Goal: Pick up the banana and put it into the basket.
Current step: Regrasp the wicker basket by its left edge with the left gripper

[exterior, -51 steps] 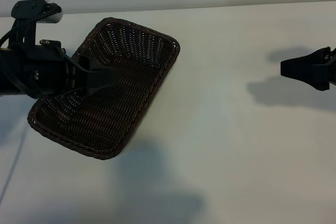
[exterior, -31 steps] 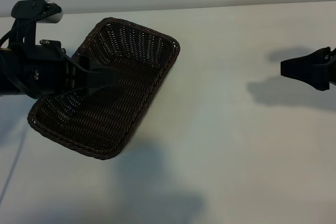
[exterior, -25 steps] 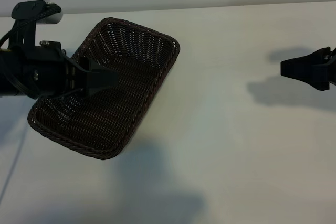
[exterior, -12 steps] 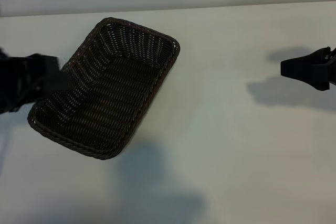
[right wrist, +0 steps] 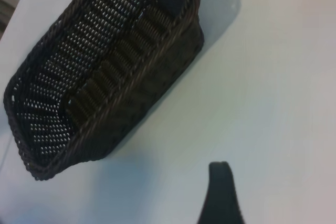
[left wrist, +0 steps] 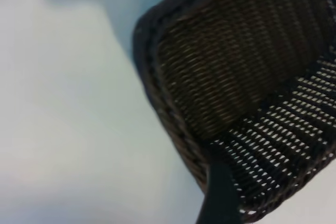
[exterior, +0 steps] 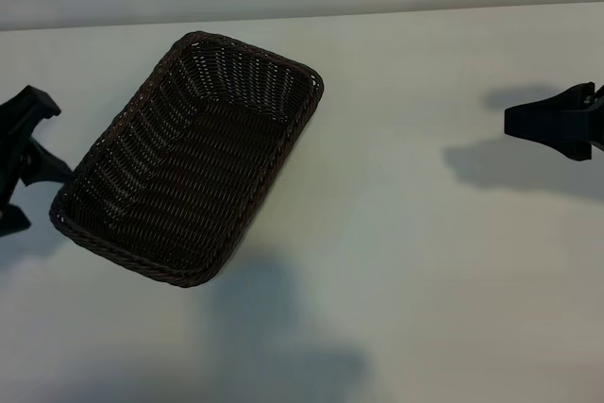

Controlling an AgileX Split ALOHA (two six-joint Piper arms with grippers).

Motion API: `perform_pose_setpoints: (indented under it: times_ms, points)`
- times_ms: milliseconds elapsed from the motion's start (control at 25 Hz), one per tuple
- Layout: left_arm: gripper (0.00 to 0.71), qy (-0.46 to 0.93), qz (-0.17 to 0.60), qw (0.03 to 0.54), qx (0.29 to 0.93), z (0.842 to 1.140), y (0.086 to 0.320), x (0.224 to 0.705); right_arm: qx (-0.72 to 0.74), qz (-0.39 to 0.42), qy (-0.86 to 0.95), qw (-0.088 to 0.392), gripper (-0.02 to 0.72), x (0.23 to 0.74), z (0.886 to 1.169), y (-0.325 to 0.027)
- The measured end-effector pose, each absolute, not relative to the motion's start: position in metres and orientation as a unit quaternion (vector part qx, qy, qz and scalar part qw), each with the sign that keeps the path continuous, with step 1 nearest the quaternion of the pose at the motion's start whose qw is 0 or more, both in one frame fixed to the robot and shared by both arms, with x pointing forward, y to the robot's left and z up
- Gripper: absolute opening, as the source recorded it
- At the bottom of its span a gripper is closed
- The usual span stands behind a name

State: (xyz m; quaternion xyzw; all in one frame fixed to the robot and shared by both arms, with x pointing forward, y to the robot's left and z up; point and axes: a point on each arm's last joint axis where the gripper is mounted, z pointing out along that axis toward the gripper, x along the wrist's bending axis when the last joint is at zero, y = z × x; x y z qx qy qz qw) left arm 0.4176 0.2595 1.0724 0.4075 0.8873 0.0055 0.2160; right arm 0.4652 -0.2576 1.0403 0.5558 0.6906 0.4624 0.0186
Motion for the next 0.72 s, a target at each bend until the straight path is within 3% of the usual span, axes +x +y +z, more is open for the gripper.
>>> perform_pose_setpoints:
  times_ms: [320, 720]
  points:
    - [0.56, 0.913, -0.033, 0.13, 0.385, 1.051, 0.255, 0.427, 0.556, 0.462, 0.69, 0.018, 0.541, 0.465, 1.04, -0.258]
    - [0.56, 0.925, -0.049, 0.099, 0.362, 1.036, 0.252, 0.44, 0.556, 0.462, 0.69, 0.018, 0.541, 0.465, 1.04, -0.258]
